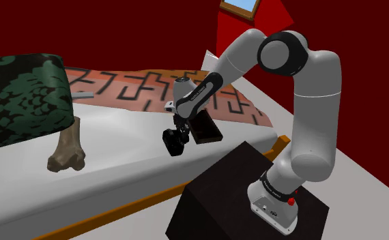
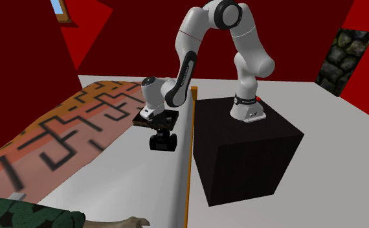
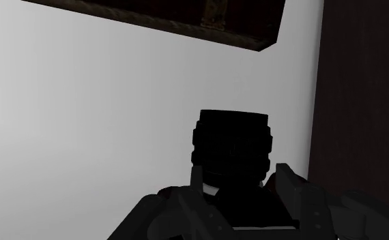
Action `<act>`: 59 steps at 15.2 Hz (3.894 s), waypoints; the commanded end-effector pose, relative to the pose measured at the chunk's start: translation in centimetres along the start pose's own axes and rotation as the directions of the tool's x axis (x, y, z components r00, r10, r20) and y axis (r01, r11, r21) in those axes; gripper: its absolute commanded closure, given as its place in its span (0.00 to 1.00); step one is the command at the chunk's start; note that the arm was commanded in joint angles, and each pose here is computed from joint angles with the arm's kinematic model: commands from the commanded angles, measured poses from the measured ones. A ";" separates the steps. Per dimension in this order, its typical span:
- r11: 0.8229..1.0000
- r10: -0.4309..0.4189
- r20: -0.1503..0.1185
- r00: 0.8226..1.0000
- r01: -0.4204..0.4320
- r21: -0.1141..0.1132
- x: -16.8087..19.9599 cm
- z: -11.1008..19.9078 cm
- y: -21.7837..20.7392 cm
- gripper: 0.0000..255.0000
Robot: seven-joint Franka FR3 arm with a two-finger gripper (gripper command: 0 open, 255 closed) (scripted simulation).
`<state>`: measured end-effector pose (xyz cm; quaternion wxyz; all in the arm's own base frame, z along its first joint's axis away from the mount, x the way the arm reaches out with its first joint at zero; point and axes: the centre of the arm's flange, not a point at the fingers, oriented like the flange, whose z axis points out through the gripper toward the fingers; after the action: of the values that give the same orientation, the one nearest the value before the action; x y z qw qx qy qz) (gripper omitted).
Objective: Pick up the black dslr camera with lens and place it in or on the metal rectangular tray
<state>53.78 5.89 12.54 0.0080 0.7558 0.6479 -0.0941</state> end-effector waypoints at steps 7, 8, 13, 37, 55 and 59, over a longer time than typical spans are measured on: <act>1.000 -0.002 0.000 1.000 0.002 0.000 -0.2 -2.0 -0.3 1.00; 1.000 -0.002 0.000 1.000 0.002 0.000 -0.3 -2.6 -0.3 1.00; 1.000 -0.002 0.000 1.000 0.002 0.000 -0.7 -5.2 -0.6 1.00; 1.000 -0.002 0.000 1.000 0.002 0.000 -14.5 -12.0 2.3 1.00; 1.000 -0.002 0.000 1.000 0.002 0.000 -27.4 -7.9 6.7 1.00; 1.000 -0.002 0.000 1.000 0.002 0.000 -27.1 -5.8 6.9 1.00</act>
<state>57.52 -21.04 22.07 0.0076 0.7553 0.6485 -0.0942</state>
